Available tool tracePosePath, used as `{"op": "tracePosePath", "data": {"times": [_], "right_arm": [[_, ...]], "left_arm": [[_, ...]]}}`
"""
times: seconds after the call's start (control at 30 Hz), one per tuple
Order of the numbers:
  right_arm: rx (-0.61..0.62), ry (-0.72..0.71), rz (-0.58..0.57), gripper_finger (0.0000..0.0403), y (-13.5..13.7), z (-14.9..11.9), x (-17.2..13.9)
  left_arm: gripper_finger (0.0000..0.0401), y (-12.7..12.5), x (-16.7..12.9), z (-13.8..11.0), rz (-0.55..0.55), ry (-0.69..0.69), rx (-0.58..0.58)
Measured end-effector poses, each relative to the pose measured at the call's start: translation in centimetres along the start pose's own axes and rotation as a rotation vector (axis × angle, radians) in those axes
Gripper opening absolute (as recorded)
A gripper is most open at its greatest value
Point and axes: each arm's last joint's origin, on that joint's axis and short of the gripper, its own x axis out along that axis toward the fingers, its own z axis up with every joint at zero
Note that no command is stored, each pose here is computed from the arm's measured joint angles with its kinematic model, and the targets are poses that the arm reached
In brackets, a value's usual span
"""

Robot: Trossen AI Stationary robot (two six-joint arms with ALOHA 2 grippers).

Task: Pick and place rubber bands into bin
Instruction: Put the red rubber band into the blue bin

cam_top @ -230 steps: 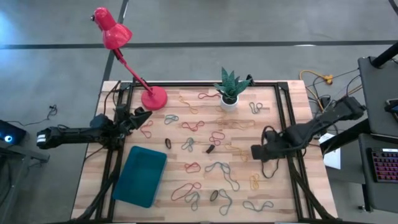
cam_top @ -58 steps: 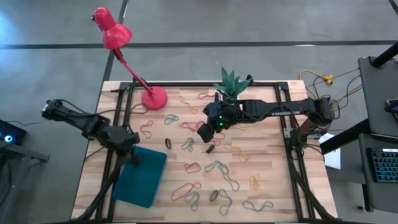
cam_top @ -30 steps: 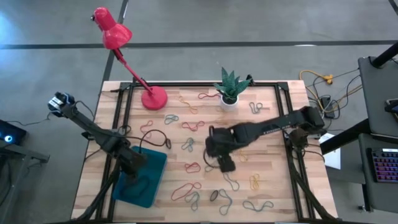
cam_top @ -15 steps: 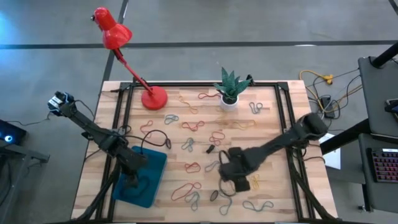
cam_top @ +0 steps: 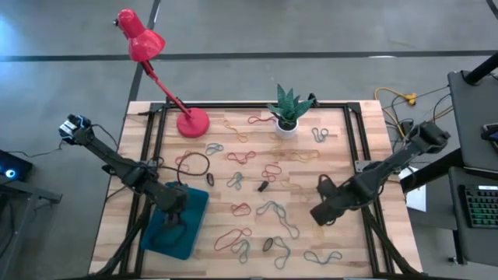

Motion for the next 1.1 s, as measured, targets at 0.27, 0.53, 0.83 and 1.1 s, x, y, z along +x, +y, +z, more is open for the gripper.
{"op": "tracePosePath", "data": {"times": [0.27,0.53,0.83,1.1], "right_arm": [[-0.114,-0.204,0.069,0.0209,0.7,2.7,0.8],[-0.137,-0.258,0.013,0.0209,1.2,6.7,0.9],[-0.212,-0.267,0.006,0.0209,0.8,7.7,0.5],[-0.227,-0.269,0.003,0.0209,0.8,7.8,0.5]], "left_arm": [[0.022,0.9,-3.5,2.0,0.258,-0.273,0.078],[0.0192,6.3,-4.1,5.3,0.519,-0.219,-0.277],[0.0192,12.5,-3.4,6.2,0.715,0.185,-0.491],[0.0192,17.0,-2.9,8.0,0.788,0.2,-0.49]]}}
